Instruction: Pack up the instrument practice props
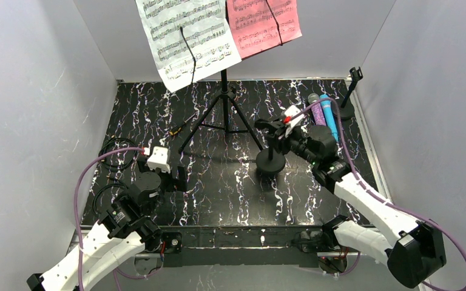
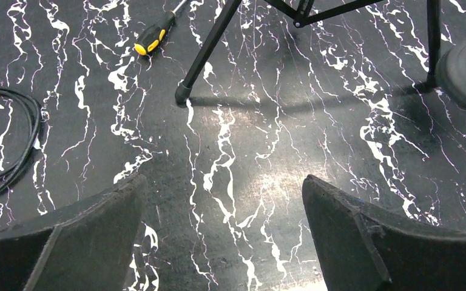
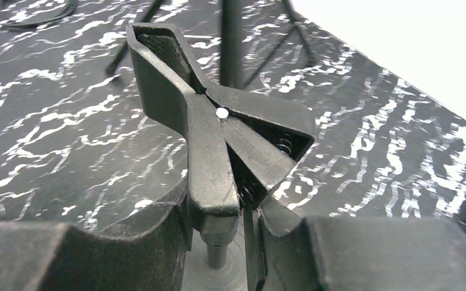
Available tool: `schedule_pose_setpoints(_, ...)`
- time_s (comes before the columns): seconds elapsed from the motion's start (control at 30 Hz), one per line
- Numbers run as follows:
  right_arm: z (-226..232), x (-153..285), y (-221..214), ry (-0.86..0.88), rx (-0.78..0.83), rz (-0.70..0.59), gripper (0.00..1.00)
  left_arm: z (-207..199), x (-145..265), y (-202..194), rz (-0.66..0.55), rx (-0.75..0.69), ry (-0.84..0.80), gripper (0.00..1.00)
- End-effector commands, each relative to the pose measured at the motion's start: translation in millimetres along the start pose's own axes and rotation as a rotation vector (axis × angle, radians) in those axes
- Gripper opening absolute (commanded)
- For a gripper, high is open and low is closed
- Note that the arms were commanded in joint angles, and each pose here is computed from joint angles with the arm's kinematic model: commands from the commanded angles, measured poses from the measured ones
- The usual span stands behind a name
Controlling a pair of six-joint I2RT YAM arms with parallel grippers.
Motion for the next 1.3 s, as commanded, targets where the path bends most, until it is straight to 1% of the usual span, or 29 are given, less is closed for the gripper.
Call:
schedule_pose_setpoints(0.0, -44, 12, 54, -0.098, 0.057, -0.097, 0.04, 4, -3, 3, -0.038, -0.006, 0.026, 0.97)
schedule_pose_setpoints(0.1, -84, 22, 61, -0.209, 0.045, -0.109, 0.04, 5, -3, 6, -0.05, -0.013, 0.024, 0.97)
schedule_pose_setpoints(0.23, -144, 43, 66, -0.408, 0.009, -0.144, 0.04, 4, -3, 8, -0.065, -0.013, 0.021, 0.97)
schedule_pose_setpoints(0.43, -227, 84, 51, -0.684, -0.056, -0.18, 0.04, 3, -3, 12, -0.08, -0.013, 0.012, 0.97)
schedule_pose_setpoints(0.57, -269, 108, 45, -0.831, -0.067, -0.218, 0.04, 1, -3, 13, -0.082, -0.015, 0.003, 0.97)
schedule_pose_setpoints(0.77, -317, 141, 49, -1.046, -0.038, -0.288, 0.04, 2, -3, 14, -0.081, -0.024, 0.007, 0.96)
schedule_pose_setpoints(0.9, -344, 156, 42, -1.166, 0.012, -0.282, 0.04, 4, -3, 13, -0.08, -0.03, 0.014, 0.96)
schedule_pose_setpoints(1.07, -369, 166, 31, -1.248, 0.031, -0.278, 0.03, 4, -4, 12, -0.072, -0.04, 0.021, 0.96)
schedule_pose_setpoints(1.27, -391, 168, 13, -1.298, 0.03, -0.268, 0.03, 4, -6, 9, -0.059, -0.052, 0.024, 0.96)
Point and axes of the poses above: each gripper's point midway between its finger pads, its own x axis back along the fingers, its own z axis along the line the jaws close on, y = z × x, the point moved 2 cm from there along x, back along the fingers, and after that the axes turned 1 degree about -x, right-handed, at the moved point
